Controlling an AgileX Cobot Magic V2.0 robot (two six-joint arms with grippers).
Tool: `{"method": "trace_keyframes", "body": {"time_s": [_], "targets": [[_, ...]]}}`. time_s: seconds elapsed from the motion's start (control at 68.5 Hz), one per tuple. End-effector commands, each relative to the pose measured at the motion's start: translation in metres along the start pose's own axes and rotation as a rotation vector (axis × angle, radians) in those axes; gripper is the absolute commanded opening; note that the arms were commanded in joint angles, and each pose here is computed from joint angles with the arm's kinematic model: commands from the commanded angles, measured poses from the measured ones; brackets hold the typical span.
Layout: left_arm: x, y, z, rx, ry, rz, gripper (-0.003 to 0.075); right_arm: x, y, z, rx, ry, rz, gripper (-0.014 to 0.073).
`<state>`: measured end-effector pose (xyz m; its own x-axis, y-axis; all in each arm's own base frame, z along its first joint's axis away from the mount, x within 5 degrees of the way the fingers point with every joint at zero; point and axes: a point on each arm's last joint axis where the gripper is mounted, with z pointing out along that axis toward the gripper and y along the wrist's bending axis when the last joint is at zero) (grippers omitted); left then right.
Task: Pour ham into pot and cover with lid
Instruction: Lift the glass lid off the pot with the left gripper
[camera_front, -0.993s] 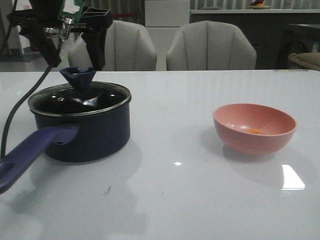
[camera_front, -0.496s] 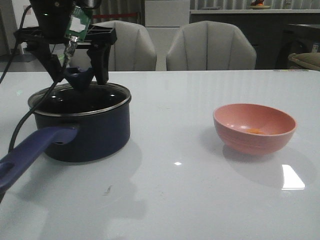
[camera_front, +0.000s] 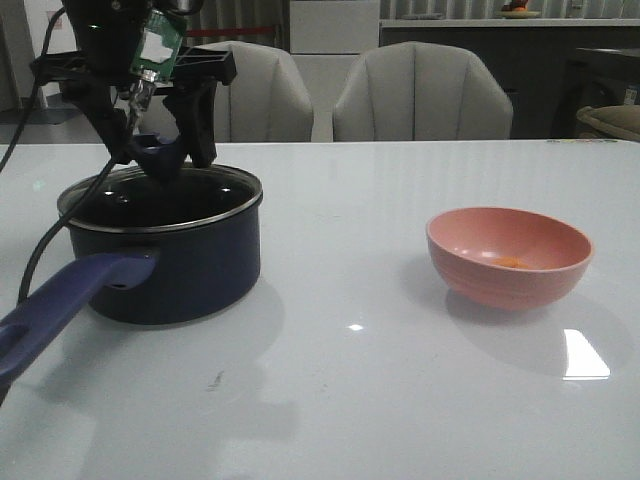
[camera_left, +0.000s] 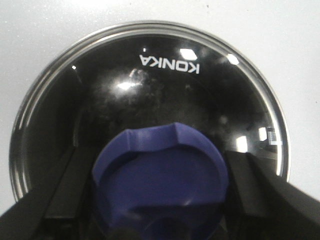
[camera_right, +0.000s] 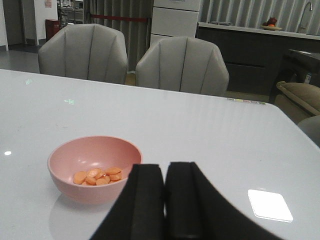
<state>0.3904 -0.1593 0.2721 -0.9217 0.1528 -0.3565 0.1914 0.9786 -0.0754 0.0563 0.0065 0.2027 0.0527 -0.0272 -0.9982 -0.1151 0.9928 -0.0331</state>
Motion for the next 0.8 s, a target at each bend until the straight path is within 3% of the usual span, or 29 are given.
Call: {"method": "trace_keyframes", "body": {"time_s": [0.0,0.438,0.789], "targets": [[-0.008,-0.005,-0.044,0.044,-0.150,-0.011,0.0256,-0.010,0.000,-0.002,0.002,-0.102,-0.009,0.0160],[-0.003,0.011,-0.092,0.032,-0.230,-0.005,0.0256,-0.010,0.000,-0.002,0.002,-0.102,-0.009,0.0160],[0.011,0.081,-0.131,-0.084,-0.264,-0.045,0.0256,-0.010,0.000,-0.002,0.002,-0.102,-0.009,0.0160]]}}
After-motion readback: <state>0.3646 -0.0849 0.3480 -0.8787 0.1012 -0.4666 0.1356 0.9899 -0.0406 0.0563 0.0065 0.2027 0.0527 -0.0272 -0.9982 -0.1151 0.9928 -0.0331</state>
